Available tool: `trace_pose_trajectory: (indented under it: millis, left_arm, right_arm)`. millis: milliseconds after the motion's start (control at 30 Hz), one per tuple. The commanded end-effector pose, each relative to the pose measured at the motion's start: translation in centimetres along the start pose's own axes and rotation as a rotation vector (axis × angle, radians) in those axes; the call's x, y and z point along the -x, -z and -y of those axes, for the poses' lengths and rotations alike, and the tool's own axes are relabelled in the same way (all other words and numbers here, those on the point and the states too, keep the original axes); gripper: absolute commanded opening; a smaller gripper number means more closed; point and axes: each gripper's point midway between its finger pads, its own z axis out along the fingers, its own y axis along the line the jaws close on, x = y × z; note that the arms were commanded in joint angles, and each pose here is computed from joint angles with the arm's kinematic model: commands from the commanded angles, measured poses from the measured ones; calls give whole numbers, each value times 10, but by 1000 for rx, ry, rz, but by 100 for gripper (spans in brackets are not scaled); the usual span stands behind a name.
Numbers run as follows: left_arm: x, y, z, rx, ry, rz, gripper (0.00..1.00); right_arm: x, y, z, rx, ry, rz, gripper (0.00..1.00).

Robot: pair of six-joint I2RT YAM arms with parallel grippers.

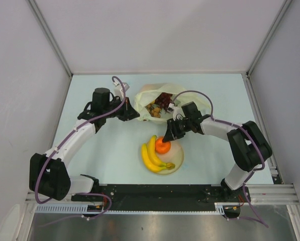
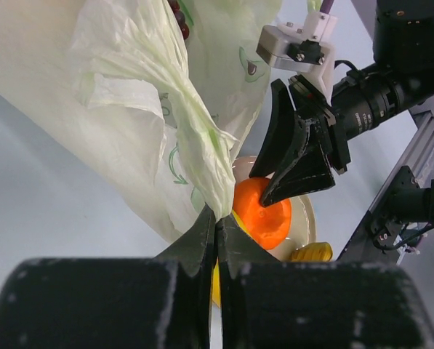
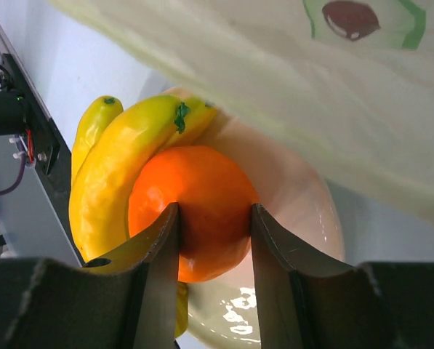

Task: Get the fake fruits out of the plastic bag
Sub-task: Place the fake fruit on the plate.

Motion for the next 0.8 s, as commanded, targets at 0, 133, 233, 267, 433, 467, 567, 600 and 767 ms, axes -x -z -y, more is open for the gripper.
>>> trace_pose_trajectory:
  millis: [0,133,233,267,433,467,567,600,767]
  left_arm:
    - [10,5,10,-24,-42,34,4]
    - [9,5,8,-19,-45,36,4]
    - [7,4,7,-19,-39,31,4]
    - [7,4,6,-18,-38,30,4]
    - [7,2,6,-20,-36,31,4]
    - [7,2,6,-22,-36,31,4]
    - [7,1,6,-26,-34,34,4]
    - [7,1,6,-27,-31,33,4]
    - [7,0,6,-31,-17,34,4]
  right_arm:
    - [25,-8,5,-11,41,49,34]
    - [33,-16,1,0,58,54,34]
    - [30,-21,1,2,59,37,37]
    - [28,-22,0,2,59,28,42]
    - [23,-22,4,-27,64,11,63]
    - [25,-19,5,-32,64,20,67]
    - [35,-9,-1,-19,75,55,73]
    - [42,-3,-1,-9,74,77,74]
    - [63,30,-21,20,128,152,100]
